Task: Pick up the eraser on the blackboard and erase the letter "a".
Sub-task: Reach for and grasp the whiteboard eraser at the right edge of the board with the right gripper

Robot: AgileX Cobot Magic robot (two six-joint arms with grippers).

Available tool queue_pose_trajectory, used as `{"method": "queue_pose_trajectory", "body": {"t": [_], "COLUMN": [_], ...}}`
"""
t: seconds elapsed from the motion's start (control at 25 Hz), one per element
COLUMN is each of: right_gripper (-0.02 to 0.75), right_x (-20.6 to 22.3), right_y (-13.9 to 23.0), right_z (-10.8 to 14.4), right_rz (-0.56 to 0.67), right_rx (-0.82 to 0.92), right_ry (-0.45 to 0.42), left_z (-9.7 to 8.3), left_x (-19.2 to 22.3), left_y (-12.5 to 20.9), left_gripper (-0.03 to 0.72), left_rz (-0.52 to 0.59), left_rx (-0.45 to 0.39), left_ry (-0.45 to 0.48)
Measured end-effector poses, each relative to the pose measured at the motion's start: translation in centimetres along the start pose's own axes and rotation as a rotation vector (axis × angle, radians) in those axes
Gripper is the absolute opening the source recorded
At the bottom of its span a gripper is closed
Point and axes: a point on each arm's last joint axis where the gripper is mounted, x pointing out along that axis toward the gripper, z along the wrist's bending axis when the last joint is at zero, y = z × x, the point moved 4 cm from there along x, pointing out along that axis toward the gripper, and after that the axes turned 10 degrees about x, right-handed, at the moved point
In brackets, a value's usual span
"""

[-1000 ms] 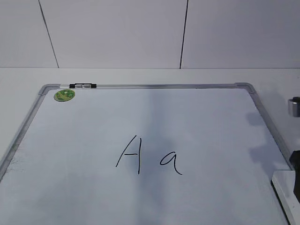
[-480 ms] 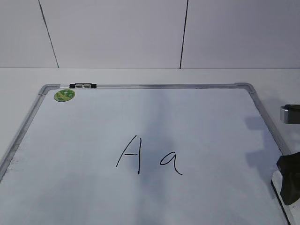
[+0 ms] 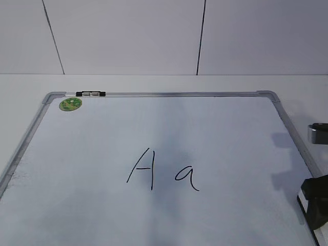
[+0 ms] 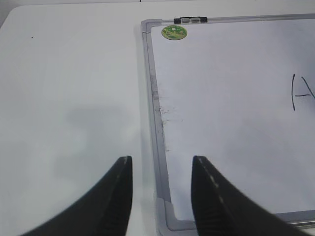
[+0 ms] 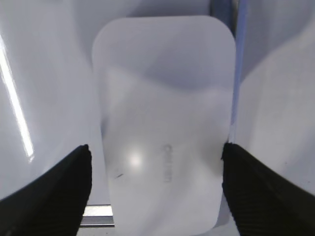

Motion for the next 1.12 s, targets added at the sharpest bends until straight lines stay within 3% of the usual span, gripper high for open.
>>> {"method": "queue_pose_trajectory", "body": {"t": [1.12], "right_gripper": [0.634], "right_x": [0.46], "right_y": [0.14], "right_z": [-0.48], "right_rz": [0.011], "right_rx": [0.013], "right_ry": [0.037], "left_z": [-0.07], "left_x": [0.0], "left_y": [-0.01], "left_gripper": [0.305], "left_rz": [-0.001], "left_rx": [-0.001], "left_ry": [0.007]}}
